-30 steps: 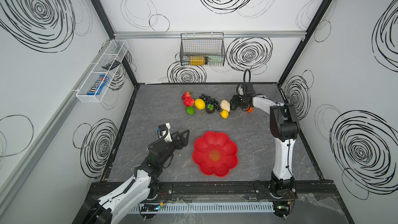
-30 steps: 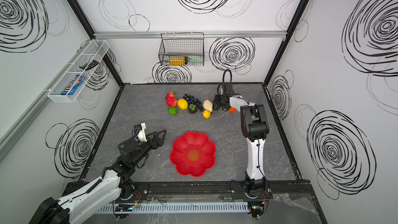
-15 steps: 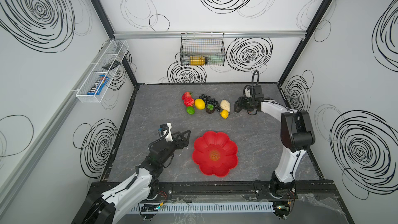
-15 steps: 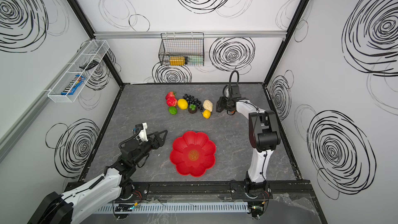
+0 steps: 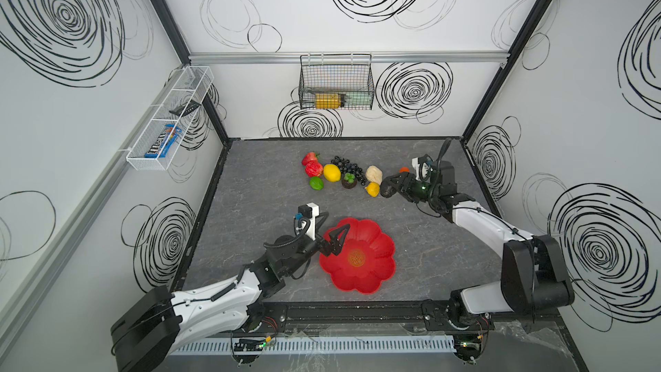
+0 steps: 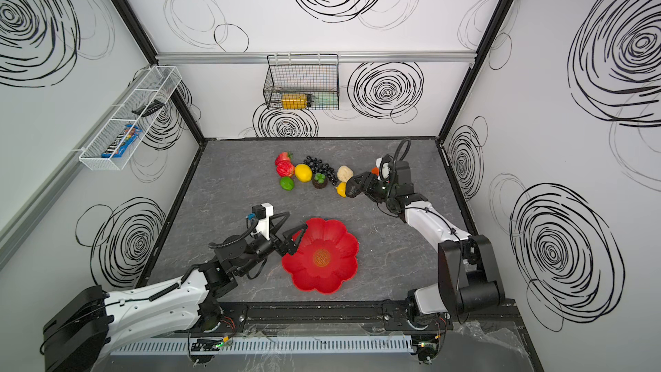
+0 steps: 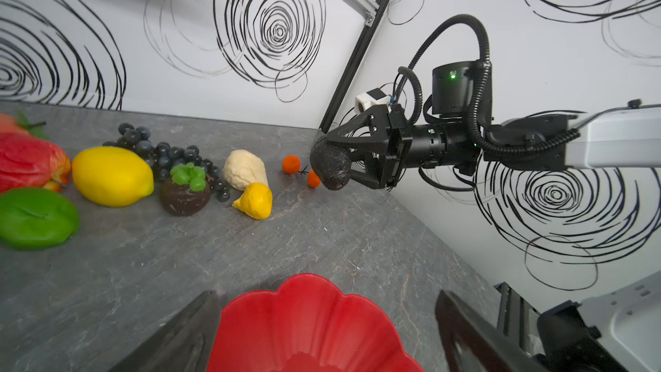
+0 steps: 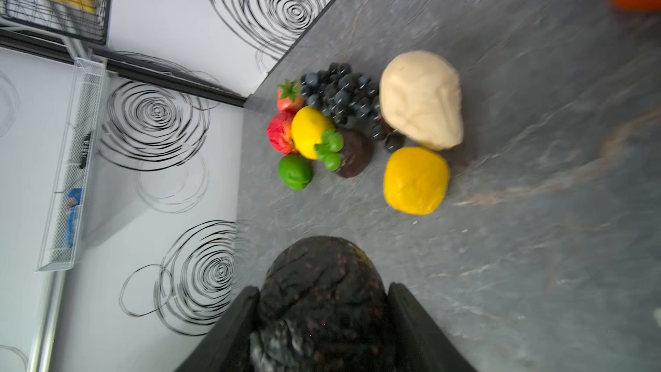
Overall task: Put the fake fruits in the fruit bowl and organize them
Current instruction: 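Carry the avocado toward the left gripper and hand it over above the bowl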
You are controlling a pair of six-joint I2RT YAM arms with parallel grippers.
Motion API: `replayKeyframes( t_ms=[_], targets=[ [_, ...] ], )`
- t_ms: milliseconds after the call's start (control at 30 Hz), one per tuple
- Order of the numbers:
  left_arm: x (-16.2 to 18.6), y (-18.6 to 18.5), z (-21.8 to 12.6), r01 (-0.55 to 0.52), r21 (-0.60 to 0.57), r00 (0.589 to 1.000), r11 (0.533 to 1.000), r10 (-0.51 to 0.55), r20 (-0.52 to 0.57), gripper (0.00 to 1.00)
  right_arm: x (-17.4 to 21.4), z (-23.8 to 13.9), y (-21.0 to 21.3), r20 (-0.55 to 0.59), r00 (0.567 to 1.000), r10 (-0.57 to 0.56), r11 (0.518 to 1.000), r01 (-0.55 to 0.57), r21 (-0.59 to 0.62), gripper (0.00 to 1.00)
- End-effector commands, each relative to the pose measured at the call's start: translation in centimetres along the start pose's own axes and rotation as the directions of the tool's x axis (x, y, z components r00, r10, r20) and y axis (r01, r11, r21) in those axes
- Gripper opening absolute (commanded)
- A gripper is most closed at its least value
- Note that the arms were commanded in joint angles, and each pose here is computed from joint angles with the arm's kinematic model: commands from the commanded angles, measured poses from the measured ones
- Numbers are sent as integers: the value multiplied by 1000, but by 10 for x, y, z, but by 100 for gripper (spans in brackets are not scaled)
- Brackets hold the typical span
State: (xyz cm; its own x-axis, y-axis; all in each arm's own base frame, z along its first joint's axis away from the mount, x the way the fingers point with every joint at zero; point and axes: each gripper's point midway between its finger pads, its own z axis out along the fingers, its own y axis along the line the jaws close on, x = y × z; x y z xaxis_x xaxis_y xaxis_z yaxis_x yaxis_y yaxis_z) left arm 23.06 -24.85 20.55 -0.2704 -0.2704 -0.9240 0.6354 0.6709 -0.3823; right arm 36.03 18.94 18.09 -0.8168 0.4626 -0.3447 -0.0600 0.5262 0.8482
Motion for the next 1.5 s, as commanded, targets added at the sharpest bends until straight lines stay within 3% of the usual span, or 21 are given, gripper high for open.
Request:
replayKeyframes(
  t_ms=[0, 100, 233, 367, 767, 1200, 1467],
  targets=[
    [-35, -19, 7, -125, 26, 979, 992, 119, 165, 100, 17, -9, 51, -11, 998, 56, 982, -57, -178, 60],
    [-32, -40, 17, -190, 58, 969, 980, 178, 173, 98, 37, -12, 61, -28, 994, 105, 970, -108, -219, 60],
    [-24, -48, 34, -243, 12, 957, 970, 238, 166, 98, 60, -13, 72, -52, 989, 140, 956, -149, -251, 60],
    [-22, -37, 45, -234, -69, 956, 970, 243, 163, 98, 77, -15, 81, -61, 988, 144, 953, -155, -260, 60],
    [-14, -30, 48, -214, -112, 960, 970, 230, 159, 94, 111, -14, 96, -96, 982, 165, 938, -187, -293, 60],
    [-14, -30, 46, -208, -96, 961, 973, 221, 165, 80, 127, -8, 105, -126, 979, 159, 934, -191, -302, 60],
    [-12, -27, 49, -196, -88, 966, 977, 207, 153, 62, 135, -5, 107, -135, 979, 153, 936, -187, -297, 60]
  ],
)
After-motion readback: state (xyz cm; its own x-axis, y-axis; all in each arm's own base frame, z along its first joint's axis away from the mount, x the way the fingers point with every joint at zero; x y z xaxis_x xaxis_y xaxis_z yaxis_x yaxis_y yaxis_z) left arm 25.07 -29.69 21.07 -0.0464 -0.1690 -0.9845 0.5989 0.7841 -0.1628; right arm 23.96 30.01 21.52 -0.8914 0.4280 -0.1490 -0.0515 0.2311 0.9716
